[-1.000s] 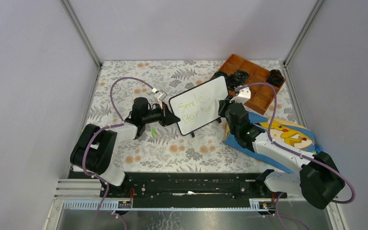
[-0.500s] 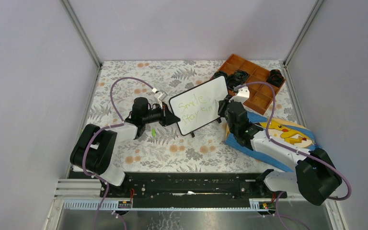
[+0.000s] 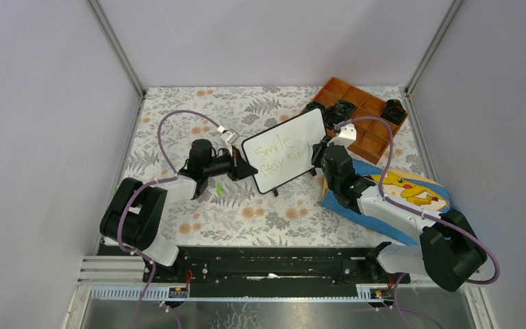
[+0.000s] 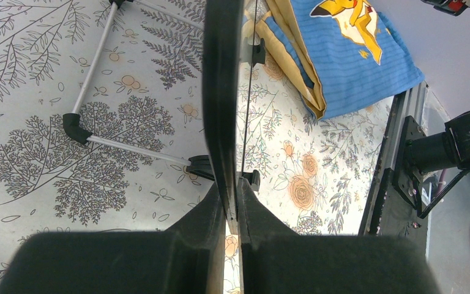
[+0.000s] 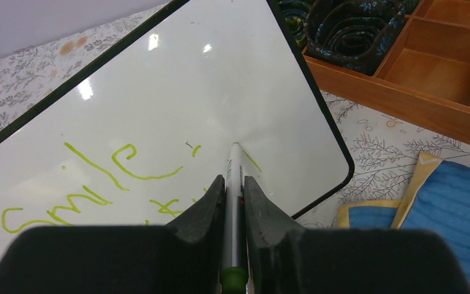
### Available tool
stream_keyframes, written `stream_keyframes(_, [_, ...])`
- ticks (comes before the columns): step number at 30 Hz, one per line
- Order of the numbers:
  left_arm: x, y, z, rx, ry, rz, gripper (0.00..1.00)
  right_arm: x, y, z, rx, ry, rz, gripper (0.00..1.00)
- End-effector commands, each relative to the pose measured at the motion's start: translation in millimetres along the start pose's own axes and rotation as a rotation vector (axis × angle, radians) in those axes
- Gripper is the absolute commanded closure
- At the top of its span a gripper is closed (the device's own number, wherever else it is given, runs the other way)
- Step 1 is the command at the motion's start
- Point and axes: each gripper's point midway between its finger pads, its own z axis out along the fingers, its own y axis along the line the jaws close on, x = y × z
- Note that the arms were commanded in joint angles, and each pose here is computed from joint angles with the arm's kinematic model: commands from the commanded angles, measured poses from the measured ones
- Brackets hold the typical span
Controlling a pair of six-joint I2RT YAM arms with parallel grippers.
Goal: Write a sentence on the whiteboard
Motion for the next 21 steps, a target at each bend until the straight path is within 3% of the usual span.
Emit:
stream_keyframes(1, [38.7, 16.2, -3.0, -0.083, 0.112, -0.042, 1.00, -7.1, 0.4, -0.5, -0.002, -0.019, 0.037, 1.00])
stream_keyframes(21, [38.9, 15.7, -2.8, -0.083, 0.113, -0.040, 1.00, 16.1, -12.6, -4.8, 0.020, 0.037, 0.019, 1.00])
